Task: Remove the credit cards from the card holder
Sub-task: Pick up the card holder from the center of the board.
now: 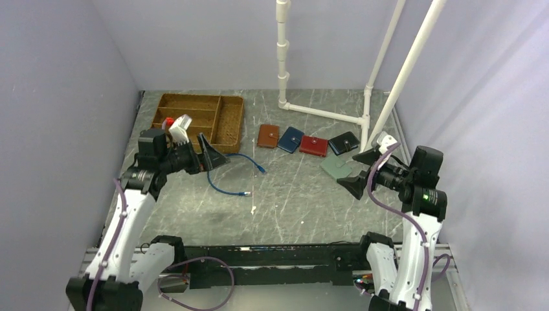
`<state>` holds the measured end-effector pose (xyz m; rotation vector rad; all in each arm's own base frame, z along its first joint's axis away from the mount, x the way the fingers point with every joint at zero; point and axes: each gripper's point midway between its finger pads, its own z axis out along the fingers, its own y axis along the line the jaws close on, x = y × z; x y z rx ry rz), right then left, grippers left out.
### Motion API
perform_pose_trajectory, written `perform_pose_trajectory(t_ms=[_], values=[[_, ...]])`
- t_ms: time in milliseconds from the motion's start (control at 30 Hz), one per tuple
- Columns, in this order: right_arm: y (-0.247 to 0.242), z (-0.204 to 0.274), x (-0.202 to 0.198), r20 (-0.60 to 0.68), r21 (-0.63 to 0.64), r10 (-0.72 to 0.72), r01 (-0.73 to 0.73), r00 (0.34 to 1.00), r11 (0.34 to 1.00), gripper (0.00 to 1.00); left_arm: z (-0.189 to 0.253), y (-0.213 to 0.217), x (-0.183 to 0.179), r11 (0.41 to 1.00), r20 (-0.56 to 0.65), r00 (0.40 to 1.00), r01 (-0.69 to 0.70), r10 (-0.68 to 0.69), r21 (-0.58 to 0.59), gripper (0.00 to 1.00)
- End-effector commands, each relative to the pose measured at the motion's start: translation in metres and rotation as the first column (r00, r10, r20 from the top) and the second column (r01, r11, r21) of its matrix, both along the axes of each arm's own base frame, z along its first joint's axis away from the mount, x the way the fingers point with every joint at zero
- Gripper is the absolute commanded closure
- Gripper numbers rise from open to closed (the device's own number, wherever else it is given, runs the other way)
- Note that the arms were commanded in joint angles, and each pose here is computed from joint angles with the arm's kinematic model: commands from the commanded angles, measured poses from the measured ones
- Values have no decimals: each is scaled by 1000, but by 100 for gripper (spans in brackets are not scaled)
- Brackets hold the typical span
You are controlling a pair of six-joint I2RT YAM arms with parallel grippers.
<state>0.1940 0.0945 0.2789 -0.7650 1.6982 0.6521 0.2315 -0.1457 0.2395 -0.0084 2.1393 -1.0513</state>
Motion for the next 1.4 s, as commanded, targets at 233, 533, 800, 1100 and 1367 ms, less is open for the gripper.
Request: perform_pose_trajectory(t_ms=[233,533,800,1100,1367], values=[[11,-30,2,65,-213,277,-258,959,942,0,38,-49,61,983,170,968,184,-185,22,1],[25,-60,15,-17,-439,369,-339,929,832,0,7,-80,91,939,130,944,274,-304,207,1],[19,-72,36,-46,-554,332,-301,942,776,0,-27,-69,83,930,96,953,255,-288,264,1],[50,-94,55,-86,-688,309,-281,947,670,0,-30,-68,83,935,79,959,244,-272,258,1],[85,-88,89,-87,-700,310,-279,947,657,0,-32,-55,91,937,76,978,160,-193,312,1]])
